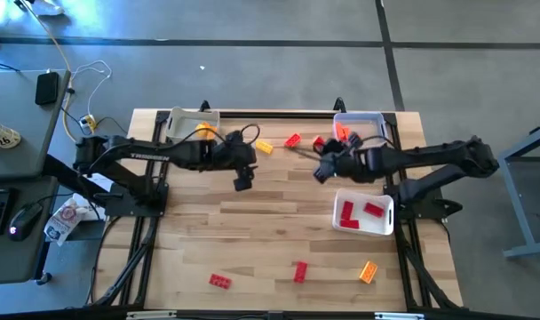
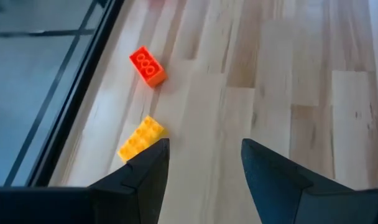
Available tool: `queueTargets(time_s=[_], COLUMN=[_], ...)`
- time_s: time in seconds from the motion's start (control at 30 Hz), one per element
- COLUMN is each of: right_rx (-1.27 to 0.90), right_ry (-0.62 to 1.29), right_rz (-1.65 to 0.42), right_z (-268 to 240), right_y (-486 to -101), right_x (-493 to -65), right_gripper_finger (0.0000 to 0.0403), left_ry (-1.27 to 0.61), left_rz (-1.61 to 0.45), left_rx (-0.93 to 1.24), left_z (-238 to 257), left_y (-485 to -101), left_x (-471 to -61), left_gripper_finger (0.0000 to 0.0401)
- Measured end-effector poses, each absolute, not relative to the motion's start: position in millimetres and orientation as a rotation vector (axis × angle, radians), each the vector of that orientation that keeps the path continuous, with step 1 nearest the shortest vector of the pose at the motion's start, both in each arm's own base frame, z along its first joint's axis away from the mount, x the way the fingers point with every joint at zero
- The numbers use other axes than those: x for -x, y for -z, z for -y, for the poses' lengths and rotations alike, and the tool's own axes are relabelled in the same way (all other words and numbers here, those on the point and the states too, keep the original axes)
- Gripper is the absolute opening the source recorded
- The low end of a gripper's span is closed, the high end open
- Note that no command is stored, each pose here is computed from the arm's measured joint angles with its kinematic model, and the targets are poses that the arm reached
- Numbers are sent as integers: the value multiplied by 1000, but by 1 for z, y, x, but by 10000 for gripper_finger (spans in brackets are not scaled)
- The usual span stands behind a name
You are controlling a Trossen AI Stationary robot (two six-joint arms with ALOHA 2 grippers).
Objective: Sort & place blocks by color
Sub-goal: Put the orange block into the transparent bin
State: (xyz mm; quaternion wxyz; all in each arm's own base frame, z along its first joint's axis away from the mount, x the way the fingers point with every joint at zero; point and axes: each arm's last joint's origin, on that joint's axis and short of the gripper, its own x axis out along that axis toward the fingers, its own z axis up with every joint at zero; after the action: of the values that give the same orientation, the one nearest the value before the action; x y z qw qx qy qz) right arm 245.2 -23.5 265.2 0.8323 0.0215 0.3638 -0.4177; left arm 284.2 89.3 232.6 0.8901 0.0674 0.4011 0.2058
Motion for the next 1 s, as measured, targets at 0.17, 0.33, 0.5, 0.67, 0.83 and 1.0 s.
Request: queueTargets(time_s=[0.17,0.33,0.5,0.67,0.83,1.0], right_rx=[-122,-162,-249,-337,-406,-454], right_ry=[958,1043,1119,1172,1202,1218], right_rz=[-861,-913,-954,-990,-999,-1044], right_z=[55,83,109,132,151,168], right_y=[-261,-259,-257,-255,-254,-247], right_x=[-236,-225,-211,-196,-183,-175], right_gripper_finger=[111,111,111,111,111,111], left_ry=[-374,-408,-432,-403,-401,-366], left_rz=[-794,-757,-723,-713,-771,-870], left_rx=[-165,-177,-205,-252,-314,-369], left_z=[-116,-145,-173,-198,-222,-243], left_y=[-230,-241,-260,-267,-256,-229], left_x=[-284,-283,-284,-284,-284,-285], left_gripper_finger=[186,186,186,186,186,186])
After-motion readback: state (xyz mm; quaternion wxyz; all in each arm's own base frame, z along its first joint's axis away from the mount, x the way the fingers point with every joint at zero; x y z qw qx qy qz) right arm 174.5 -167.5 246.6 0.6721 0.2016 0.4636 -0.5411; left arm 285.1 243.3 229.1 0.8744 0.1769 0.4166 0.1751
